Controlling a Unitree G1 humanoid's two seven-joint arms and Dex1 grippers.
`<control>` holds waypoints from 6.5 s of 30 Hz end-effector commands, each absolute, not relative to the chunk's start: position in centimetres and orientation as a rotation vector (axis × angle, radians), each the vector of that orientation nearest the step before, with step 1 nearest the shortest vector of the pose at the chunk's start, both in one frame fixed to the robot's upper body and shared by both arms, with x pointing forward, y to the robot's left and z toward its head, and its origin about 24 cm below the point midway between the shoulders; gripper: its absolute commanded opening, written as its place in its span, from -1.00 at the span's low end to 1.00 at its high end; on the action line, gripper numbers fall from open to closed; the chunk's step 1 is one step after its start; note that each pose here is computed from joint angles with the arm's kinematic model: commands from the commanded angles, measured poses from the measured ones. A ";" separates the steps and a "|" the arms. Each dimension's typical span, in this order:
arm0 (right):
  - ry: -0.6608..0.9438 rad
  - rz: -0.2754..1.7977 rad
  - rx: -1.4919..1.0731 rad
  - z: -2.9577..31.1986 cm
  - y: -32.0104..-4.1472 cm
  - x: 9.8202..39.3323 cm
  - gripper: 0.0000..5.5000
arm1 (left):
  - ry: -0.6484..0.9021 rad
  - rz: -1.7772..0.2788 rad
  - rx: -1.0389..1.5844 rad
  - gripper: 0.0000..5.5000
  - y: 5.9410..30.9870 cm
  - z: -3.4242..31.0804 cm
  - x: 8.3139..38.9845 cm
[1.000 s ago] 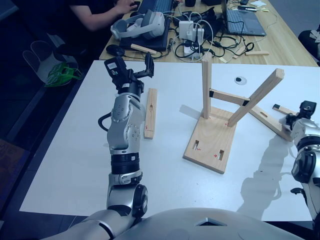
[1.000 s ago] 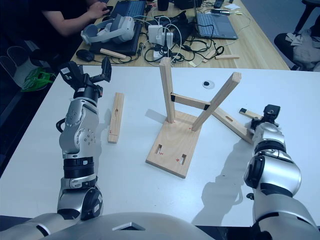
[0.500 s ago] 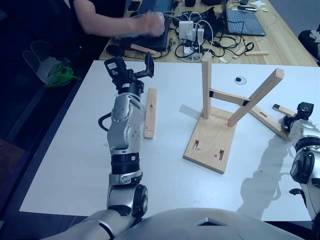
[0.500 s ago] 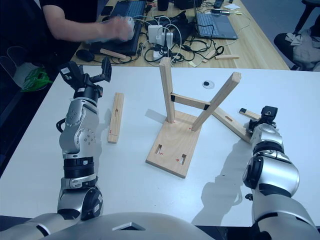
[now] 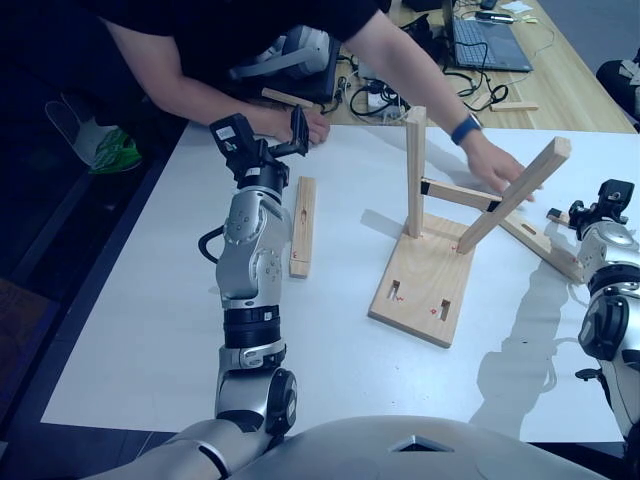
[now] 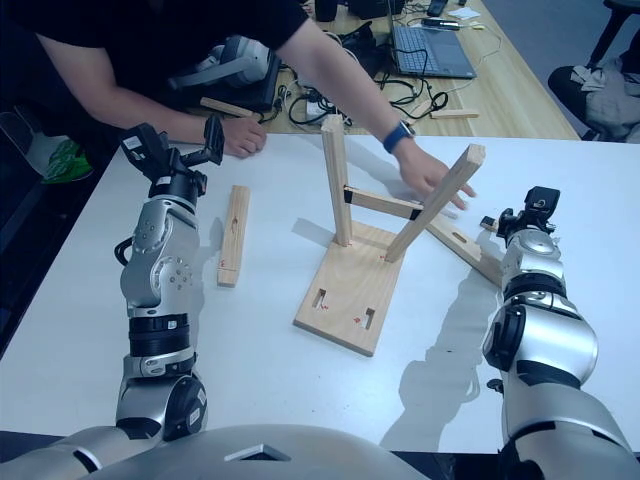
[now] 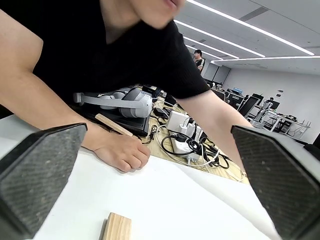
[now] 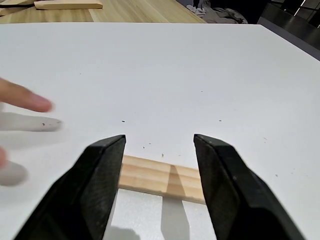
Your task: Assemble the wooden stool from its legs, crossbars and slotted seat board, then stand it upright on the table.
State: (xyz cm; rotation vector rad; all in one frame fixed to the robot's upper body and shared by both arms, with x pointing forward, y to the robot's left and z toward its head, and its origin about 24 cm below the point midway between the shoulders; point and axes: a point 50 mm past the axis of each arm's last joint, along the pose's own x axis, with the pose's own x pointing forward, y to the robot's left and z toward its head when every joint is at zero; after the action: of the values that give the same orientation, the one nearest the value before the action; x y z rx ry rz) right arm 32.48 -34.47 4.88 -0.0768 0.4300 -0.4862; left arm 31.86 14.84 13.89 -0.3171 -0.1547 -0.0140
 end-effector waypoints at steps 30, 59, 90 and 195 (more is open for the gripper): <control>0.608 0.271 -0.118 3.0 -34.0 27.9 0.73 | -0.147 0.017 -0.358 0.96 15.2 13.5 31.8; 1.214 0.187 -0.099 -3.4 -34.5 19.3 0.00 | -0.245 0.072 -0.454 0.96 15.6 16.6 31.7; -0.514 0.686 -0.560 27.8 -13.9 29.7 -0.54 | -0.405 -0.486 -0.738 0.96 12.7 29.7 32.4; -0.351 0.138 -0.189 17.4 -17.1 26.4 0.61 | 0.374 -0.216 -0.046 -0.85 16.9 12.9 29.2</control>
State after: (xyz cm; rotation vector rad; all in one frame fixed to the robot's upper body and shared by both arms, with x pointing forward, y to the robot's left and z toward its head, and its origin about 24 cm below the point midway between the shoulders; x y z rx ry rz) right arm 26.43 -17.35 17.28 -0.1759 -0.3412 0.1252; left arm 28.96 16.91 13.45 -0.0623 0.3396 -0.2174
